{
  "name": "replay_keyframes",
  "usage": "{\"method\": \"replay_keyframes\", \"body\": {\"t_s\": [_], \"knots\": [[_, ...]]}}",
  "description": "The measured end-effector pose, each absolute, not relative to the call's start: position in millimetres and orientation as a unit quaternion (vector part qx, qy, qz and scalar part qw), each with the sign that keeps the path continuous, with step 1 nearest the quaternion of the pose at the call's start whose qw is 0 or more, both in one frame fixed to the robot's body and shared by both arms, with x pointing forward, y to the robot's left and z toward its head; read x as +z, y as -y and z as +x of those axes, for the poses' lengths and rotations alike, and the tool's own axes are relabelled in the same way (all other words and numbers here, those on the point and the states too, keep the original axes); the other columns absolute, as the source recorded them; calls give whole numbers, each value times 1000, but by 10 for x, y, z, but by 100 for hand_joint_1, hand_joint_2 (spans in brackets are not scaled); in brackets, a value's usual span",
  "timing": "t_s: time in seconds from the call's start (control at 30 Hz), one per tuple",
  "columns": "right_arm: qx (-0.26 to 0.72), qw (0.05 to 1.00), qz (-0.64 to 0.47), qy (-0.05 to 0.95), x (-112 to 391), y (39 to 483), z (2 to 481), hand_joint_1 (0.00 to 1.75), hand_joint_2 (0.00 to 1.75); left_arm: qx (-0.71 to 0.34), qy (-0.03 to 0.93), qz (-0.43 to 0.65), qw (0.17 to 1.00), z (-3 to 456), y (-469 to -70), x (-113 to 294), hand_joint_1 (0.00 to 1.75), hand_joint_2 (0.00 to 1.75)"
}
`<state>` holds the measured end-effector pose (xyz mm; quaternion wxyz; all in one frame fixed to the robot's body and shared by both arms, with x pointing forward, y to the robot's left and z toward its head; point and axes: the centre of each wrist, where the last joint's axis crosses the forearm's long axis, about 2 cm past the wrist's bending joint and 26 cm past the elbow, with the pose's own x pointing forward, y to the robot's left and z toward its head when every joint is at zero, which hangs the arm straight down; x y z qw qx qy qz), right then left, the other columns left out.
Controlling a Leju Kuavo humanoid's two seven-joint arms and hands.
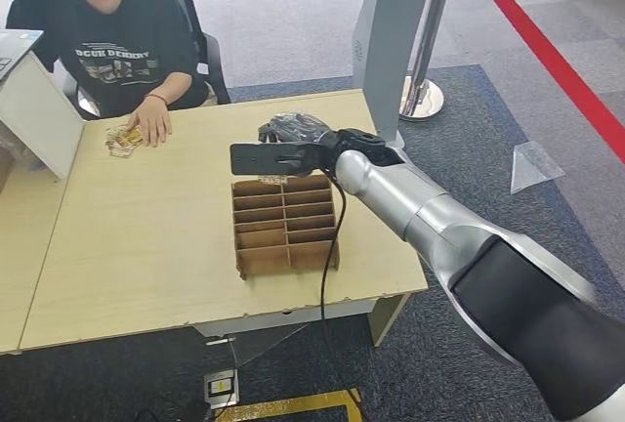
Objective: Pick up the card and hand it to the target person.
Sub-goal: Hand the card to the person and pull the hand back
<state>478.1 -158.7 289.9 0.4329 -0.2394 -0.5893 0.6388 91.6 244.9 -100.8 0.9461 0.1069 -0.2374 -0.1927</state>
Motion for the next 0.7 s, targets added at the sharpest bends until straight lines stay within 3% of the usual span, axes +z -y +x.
{"method": "replay_keyframes", "body": {"t_s": [0.3,0.53,0.7], "knots": [[560,410,-261,671,3576,1534,4871,175,175,-188,243,107,946,920,-2417,-1003,0,175],[386,431,-250,776,3971,1557,4869,175,175,-189,239,108,946,871,-2385,-1009,0,175],[278,458,-261,803,3842,1486,4845,175,175,-199,239,107,944,892,-2350,-1001,0,175]]}}
